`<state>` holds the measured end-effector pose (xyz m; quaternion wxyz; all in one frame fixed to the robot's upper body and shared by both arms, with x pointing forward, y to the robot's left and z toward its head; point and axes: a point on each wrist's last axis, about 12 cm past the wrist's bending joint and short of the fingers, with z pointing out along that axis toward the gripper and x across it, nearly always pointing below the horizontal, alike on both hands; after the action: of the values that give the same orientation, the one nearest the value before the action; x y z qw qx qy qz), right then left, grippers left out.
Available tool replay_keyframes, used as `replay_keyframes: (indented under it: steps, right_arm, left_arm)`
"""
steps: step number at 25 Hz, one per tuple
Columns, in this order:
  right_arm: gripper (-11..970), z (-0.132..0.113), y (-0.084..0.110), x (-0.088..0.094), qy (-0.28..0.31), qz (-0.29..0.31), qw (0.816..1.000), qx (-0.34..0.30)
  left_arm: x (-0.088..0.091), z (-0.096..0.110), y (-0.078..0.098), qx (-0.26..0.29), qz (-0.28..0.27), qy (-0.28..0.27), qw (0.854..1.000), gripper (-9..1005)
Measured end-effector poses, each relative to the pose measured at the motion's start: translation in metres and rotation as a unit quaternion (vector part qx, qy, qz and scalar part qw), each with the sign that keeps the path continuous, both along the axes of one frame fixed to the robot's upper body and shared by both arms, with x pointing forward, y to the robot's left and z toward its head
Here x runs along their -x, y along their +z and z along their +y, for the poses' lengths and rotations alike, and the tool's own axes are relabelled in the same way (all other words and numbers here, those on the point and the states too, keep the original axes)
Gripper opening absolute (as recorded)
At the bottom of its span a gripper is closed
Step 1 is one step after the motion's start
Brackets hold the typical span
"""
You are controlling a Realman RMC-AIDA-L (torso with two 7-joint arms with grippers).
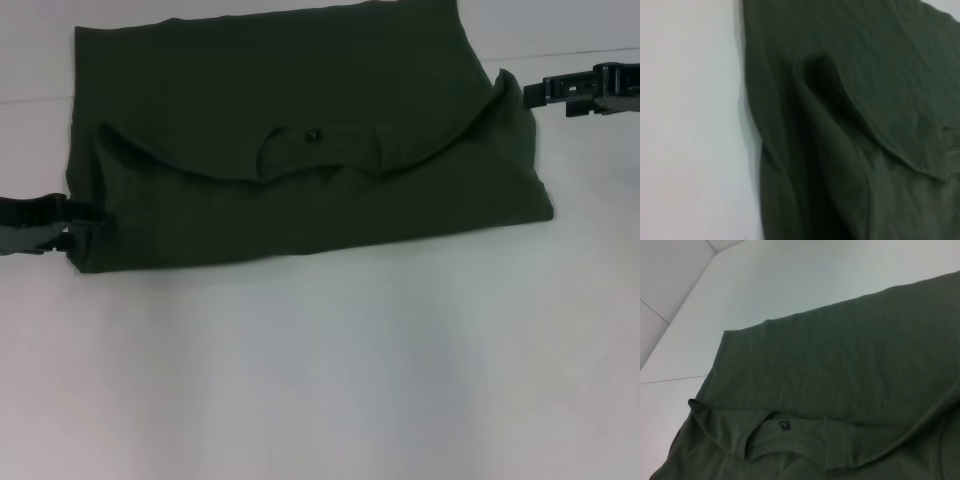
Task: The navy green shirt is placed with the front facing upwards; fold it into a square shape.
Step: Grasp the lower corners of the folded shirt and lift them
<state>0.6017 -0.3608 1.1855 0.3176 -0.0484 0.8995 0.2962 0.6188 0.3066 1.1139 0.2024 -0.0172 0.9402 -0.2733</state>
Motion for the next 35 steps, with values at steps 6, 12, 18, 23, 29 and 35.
replay_keyframes:
  steps: [6, 12, 18, 23, 29, 35]
  right_arm:
    - [916, -0.002, -0.002, 0.002, -0.002, 0.003, 1.000, -0.001]
    - [916, -0.002, -0.002, 0.001, -0.003, 0.003, 1.000, -0.002]
    - [917, -0.001, -0.001, 0.000, -0.002, 0.001, 1.000, -0.002]
    - [917, -0.001, -0.001, -0.001, -0.003, 0.000, 1.000, -0.002]
    - [917, -0.001, -0.001, -0.003, -0.002, 0.003, 1.000, -0.004]
    - [916, -0.002, -0.001, -0.003, -0.005, 0.001, 1.000, -0.005]
  left_arm:
    - [-0.003, -0.004, -0.009, -0.021, 0.009, 0.002, 1.000, 691]
    - [-0.005, -0.008, -0.014, -0.033, 0.005, 0.001, 0.999, 680]
    - [-0.007, -0.016, -0.019, -0.038, 0.009, -0.007, 0.999, 669]
    - [-0.007, -0.022, -0.019, -0.035, 0.011, -0.014, 0.999, 660]
    - [-0.008, -0.032, -0.018, -0.028, 0.014, -0.027, 0.999, 650]
    - [-0.009, -0.036, -0.017, -0.031, 0.018, -0.029, 0.999, 639]
